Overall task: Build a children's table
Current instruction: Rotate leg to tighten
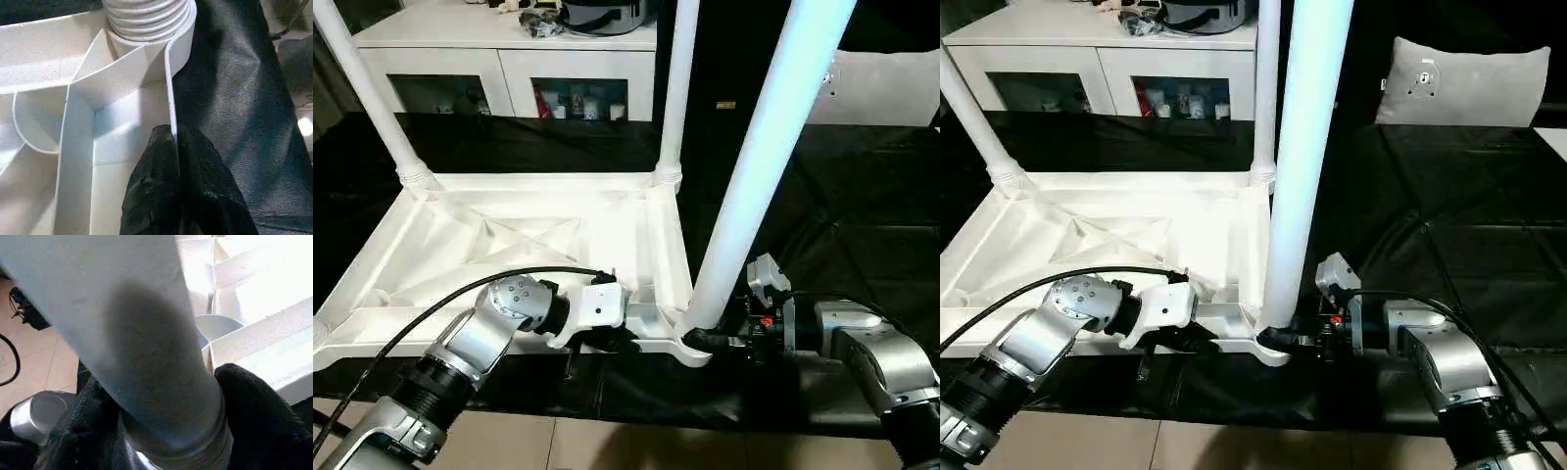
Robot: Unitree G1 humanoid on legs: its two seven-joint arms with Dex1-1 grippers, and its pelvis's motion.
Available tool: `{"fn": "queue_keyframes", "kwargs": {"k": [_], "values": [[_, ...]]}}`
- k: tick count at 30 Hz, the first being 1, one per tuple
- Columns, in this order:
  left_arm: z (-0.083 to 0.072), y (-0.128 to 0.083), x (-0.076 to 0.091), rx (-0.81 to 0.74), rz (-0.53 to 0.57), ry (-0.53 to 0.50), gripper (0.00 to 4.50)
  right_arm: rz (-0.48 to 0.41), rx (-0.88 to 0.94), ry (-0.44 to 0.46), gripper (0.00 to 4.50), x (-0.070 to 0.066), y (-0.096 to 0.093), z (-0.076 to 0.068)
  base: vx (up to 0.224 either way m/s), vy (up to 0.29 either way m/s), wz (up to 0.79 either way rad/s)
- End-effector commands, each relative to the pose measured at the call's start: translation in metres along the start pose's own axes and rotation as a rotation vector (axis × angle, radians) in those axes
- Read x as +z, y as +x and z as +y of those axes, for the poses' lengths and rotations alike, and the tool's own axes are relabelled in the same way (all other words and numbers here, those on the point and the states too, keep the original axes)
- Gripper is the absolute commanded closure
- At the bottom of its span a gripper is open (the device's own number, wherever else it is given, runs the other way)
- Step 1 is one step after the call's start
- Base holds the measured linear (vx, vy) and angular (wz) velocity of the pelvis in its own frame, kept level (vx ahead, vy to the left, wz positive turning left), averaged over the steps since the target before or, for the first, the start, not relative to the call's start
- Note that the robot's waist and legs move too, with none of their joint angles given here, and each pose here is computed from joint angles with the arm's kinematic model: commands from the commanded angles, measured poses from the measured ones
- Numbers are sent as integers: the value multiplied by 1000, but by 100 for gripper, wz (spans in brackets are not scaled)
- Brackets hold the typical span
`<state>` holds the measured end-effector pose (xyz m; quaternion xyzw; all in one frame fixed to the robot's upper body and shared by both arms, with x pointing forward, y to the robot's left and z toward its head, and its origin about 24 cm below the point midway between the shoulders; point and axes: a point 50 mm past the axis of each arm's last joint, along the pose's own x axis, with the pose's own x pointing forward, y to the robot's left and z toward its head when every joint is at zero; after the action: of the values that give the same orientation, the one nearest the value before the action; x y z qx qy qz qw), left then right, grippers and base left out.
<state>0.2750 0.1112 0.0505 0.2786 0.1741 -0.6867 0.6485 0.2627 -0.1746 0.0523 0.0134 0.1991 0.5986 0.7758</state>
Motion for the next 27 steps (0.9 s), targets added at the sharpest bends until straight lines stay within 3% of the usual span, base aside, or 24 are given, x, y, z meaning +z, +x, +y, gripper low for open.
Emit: {"fn": "queue_keyframes", "kwargs": {"k": [1, 5, 11, 18, 20, 23, 27], "values": [[-15, 13, -16, -98, 85, -35, 450, -13, 54, -1, 179, 2, 6, 6, 0, 0, 0], [-17, 14, -16, -97, 78, -42, 450, -17, 49, 18, 186, -2, 7, 8, 0, 0, 0], [-18, 23, -9, -6, 5, -169, 450, -74, -47, 78, 187, -14, 16, 10, 0, 0, 0], [-8, 46, 14, 211, -139, -372, 450, -167, -379, 173, 188, -25, 43, -5, 0, 0, 0], [0, 59, 31, 318, -186, -429, 450, -213, -568, 253, 189, -24, 54, -17, 0, 0, 0], [8, 72, 47, 417, -212, -470, 450, -243, -770, 327, 189, -23, 60, -30, 0, 0, 0], [12, 80, 55, 472, -173, -432, 450, -270, -909, 314, 189, -20, 61, -38, 0, 0, 0]]}}
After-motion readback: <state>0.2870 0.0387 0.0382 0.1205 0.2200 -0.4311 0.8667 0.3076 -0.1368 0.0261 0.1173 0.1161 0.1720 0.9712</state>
